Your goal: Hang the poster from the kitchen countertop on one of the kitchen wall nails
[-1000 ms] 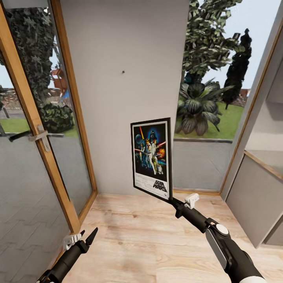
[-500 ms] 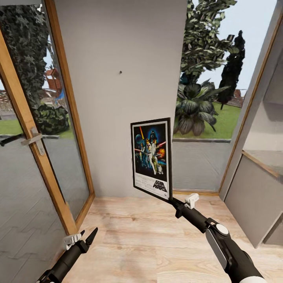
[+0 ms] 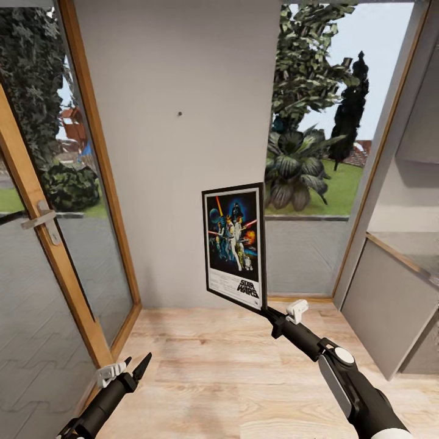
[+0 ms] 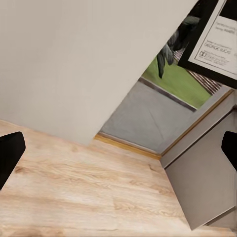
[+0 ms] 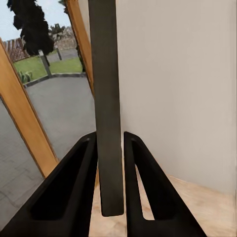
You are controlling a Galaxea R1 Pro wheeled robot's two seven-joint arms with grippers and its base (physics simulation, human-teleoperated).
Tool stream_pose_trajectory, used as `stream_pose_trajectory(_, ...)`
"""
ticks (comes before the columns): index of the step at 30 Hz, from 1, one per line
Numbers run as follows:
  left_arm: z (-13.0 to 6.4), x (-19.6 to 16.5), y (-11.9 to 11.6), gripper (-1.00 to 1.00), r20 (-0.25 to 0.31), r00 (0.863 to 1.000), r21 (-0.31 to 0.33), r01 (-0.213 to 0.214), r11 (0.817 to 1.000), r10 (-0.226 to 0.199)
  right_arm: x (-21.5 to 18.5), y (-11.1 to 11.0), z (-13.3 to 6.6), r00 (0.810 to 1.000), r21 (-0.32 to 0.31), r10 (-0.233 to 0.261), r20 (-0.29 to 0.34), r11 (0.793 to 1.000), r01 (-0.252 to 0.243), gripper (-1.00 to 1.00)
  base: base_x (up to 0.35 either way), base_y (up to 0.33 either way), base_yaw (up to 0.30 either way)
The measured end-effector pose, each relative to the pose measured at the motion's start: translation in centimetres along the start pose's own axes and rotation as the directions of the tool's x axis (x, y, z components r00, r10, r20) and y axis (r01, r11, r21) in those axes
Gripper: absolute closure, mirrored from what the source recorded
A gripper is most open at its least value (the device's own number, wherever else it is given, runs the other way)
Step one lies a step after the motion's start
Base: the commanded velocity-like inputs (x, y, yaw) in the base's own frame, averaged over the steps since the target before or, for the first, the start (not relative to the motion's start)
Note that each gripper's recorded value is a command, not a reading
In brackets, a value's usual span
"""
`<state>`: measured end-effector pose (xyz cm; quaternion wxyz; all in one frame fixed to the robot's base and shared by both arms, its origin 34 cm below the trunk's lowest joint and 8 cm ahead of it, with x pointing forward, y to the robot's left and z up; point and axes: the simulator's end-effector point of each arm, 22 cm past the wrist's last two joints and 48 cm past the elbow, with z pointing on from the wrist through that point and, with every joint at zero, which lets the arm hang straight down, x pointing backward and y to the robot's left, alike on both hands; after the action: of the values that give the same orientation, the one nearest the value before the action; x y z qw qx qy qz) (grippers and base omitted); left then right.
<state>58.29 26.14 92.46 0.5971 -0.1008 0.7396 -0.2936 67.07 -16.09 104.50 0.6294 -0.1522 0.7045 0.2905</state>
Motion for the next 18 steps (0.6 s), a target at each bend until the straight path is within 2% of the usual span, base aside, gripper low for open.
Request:
stream_pose_trajectory(16, 0.0, 0.5, -0.4, -1.0, -0.011, 1.0, 0.006, 0.001, 1.0, -0.001, -0.1, 0.2, 0.0, 1.0, -0.01, 0.001, -0.002, 1.0, -0.001, 1.0, 0.0, 0.0, -0.01)
stream_pose_trajectory(18, 0.3, 1.3, -1.2, -1.0, -0.015, 1.0, 0.011, 0.019, 1.0, -0.019, -1.0, 0.5, 0.1, 1.0, -0.02, -0.007, 0.008, 1.0, 0.007, 1.0, 0.0, 0.0, 0.0)
